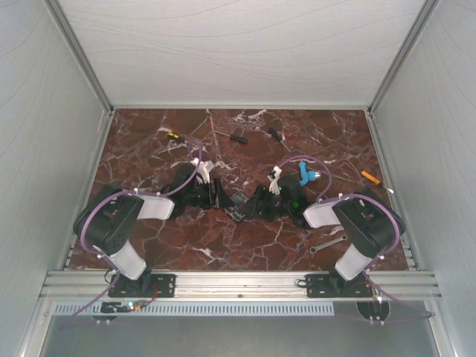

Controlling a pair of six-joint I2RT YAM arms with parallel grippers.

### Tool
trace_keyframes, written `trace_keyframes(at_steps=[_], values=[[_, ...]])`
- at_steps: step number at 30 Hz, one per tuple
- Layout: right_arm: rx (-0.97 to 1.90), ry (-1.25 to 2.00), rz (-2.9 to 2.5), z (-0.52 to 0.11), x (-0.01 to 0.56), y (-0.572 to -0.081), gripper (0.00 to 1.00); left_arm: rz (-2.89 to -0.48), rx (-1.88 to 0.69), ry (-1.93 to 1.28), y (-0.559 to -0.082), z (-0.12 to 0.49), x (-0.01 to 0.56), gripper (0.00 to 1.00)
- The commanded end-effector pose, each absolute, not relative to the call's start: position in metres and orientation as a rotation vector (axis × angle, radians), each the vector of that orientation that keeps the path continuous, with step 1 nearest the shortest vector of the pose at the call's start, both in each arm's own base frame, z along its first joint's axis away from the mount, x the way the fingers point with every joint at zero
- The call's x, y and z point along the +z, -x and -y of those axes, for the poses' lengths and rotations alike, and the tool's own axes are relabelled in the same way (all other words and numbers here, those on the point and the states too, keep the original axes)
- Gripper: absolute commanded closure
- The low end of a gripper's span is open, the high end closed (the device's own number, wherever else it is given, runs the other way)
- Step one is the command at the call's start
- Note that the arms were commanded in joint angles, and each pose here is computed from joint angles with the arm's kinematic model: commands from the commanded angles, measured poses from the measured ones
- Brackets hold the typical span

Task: Snap on the fuse box
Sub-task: Adjust the fuse box base at the center of the board.

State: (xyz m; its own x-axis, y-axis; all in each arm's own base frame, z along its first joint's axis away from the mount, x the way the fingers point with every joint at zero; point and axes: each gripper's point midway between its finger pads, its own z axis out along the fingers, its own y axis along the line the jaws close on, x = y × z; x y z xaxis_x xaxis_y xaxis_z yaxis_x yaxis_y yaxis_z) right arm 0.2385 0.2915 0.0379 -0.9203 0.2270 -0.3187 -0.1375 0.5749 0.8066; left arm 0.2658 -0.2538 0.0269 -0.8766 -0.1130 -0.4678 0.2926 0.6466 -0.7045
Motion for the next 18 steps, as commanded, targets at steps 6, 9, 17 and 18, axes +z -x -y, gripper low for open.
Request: trace_keyframes(at_steps=[6, 9, 17, 18], values=[[1.22, -0.053, -2.38, -0.269, 0.036, -0.249, 0.4, -2.324, -1.315, -0.136, -0.243, 0.266, 0.044, 0.44], [1.223, -0.016, -2.379, -0.268, 0.038, -0.248, 0.4, -2.347, -1.302, -0.107, -0.241, 0.266, 0.038, 0.44], [1.272, 0.042, -2.376, -0.266, 0.037, -0.231, 0.44, -2.43, -1.202, -0.013, -0.241, 0.256, 0.021, 0.49], [1.276, 0.047, -2.376, -0.266, 0.036, -0.229, 0.45, -2.44, -1.197, -0.008, -0.24, 0.255, 0.019, 0.5]])
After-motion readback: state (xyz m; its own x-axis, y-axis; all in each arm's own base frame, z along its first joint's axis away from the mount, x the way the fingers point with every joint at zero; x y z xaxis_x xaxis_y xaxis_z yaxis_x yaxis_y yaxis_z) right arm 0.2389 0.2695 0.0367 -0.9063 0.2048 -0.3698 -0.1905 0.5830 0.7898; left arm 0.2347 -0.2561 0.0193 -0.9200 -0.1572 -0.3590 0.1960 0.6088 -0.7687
